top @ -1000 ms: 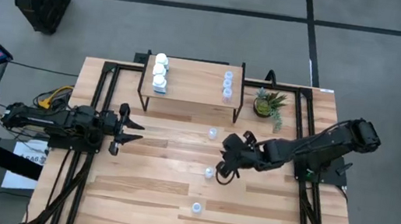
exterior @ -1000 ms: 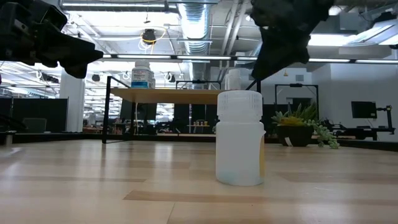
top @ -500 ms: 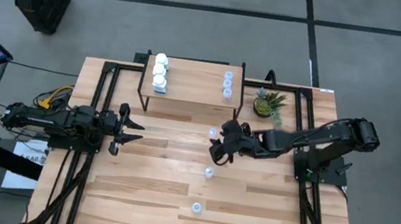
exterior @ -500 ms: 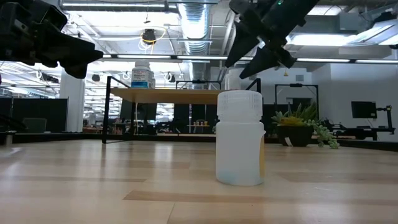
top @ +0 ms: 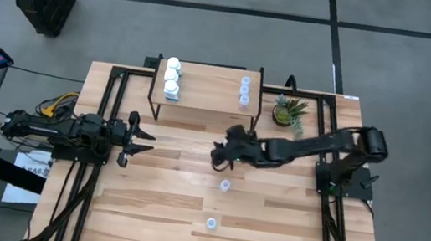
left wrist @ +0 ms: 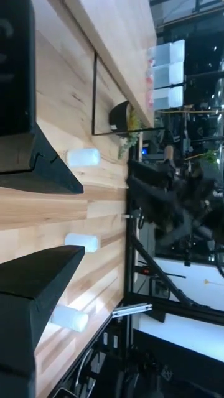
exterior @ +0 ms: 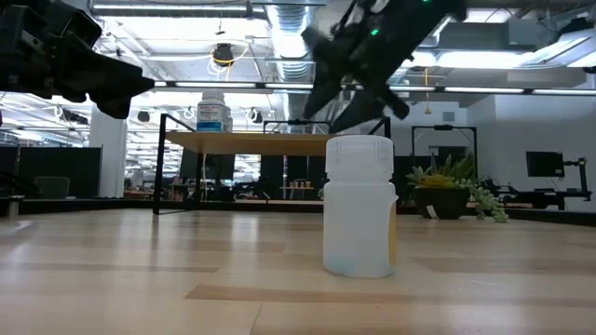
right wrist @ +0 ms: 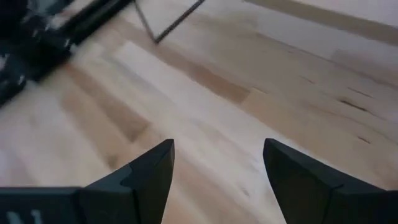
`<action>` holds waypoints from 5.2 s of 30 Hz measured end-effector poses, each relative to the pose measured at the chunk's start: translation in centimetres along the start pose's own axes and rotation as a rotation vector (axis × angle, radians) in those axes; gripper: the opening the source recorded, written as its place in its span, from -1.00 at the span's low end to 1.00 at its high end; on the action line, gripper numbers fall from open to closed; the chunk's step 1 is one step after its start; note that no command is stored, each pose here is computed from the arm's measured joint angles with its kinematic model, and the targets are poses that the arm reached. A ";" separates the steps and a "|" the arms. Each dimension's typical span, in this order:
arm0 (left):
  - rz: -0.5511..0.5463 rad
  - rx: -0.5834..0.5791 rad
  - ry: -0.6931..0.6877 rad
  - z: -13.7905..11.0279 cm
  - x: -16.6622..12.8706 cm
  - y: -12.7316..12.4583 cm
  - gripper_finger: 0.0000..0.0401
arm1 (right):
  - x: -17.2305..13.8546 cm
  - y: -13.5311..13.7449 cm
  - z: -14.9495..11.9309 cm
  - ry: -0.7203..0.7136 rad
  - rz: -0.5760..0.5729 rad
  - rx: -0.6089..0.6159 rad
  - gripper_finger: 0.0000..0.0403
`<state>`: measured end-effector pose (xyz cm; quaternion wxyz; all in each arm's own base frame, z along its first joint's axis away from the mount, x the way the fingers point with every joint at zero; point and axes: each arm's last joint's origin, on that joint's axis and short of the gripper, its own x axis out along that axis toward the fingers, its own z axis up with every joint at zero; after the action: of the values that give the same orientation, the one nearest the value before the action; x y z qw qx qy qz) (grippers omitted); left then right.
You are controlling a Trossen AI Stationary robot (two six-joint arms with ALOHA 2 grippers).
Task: Pick and place medicine bottles onto shelf by color
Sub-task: Put the transparent pill bottle on the shelf
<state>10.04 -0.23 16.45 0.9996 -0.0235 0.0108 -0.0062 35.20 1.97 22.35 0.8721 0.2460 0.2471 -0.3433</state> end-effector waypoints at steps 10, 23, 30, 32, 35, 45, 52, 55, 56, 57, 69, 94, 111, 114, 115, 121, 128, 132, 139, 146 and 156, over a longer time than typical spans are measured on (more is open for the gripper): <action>0.000 0.010 0.031 -0.1 0.1 0.0 -0.34 | 4.0 0.7 0.4 0.201 -0.316 -0.019 0.34; 0.001 -0.002 0.037 -0.1 0.1 0.0 -0.34 | 6.0 0.2 0.3 0.337 -0.415 0.016 0.34; 0.001 0.001 0.038 -0.1 0.1 0.0 -0.34 | 7.9 -0.9 -0.2 0.385 -0.457 0.029 0.34; 0.001 0.002 0.038 -0.1 0.1 0.0 -0.34 | 8.3 -1.1 -0.4 0.396 -0.463 0.027 0.34; 0.002 0.001 0.038 -0.1 0.1 0.0 -0.34 | 8.7 -1.2 -0.4 0.395 -0.465 0.030 0.34; 0.002 0.001 0.039 0.0 0.1 0.0 -0.34 | 9.0 -1.4 -0.4 0.399 -0.458 0.018 0.33; 0.002 0.002 0.038 0.0 0.1 0.0 -0.34 | 9.0 -1.2 -0.6 0.467 -0.418 0.038 0.11; 0.002 0.001 0.038 0.0 0.1 0.0 -0.34 | 9.0 -1.2 -0.6 0.468 -0.417 0.035 -0.02; 0.002 0.002 0.038 0.0 0.1 0.0 -0.34 | 9.0 -1.2 -0.6 0.468 -0.416 0.036 -0.06; 0.002 0.002 0.038 0.0 0.1 0.0 -0.34 | 9.0 -1.2 -0.6 0.468 -0.416 0.035 -0.11; 0.002 0.001 0.037 0.0 0.1 0.0 -0.34 | 8.4 -0.3 -0.3 0.497 -0.348 -0.092 -0.25; 0.003 0.001 0.037 0.0 0.1 0.0 -0.34 | -0.8 6.2 18.5 0.165 0.308 -0.391 -0.28; 0.002 0.001 0.037 0.0 0.1 0.0 -0.34 | 4.9 -2.4 23.9 0.137 0.189 -0.366 -0.29; 0.002 0.002 0.036 0.0 0.1 0.0 -0.34 | 6.2 -3.4 23.7 0.172 0.164 -0.386 -0.28; 0.002 0.001 0.037 0.0 0.1 0.0 -0.34 | 6.7 -3.6 23.7 0.176 0.158 -0.394 -0.28; 0.002 0.001 0.036 0.0 0.1 0.0 -0.34 | 7.5 -4.7 23.6 0.212 0.136 -0.454 -0.28; 0.002 0.001 0.036 0.0 0.1 0.0 -0.34 | 7.5 -4.9 23.5 0.223 0.136 -0.503 -0.26; 0.002 0.001 0.036 0.0 0.1 0.0 -0.34 | 7.5 -5.0 23.2 0.251 0.134 -0.550 -0.27; 0.002 0.001 0.036 0.0 0.1 0.0 -0.34 | 7.5 -5.4 23.1 0.270 0.139 -0.644 -0.25; 0.002 0.001 0.036 0.0 0.1 0.0 -0.34 | 8.5 -6.0 21.8 0.346 0.130 -0.670 -0.27; 0.002 0.001 0.037 0.0 0.1 0.0 -0.34 | 8.2 -5.7 21.7 0.356 0.160 -0.681 -0.26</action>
<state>10.09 -0.23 16.45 0.9993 -0.0229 0.0291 -0.0056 42.05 -18.66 32.38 0.8713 0.0168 0.4743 -0.1247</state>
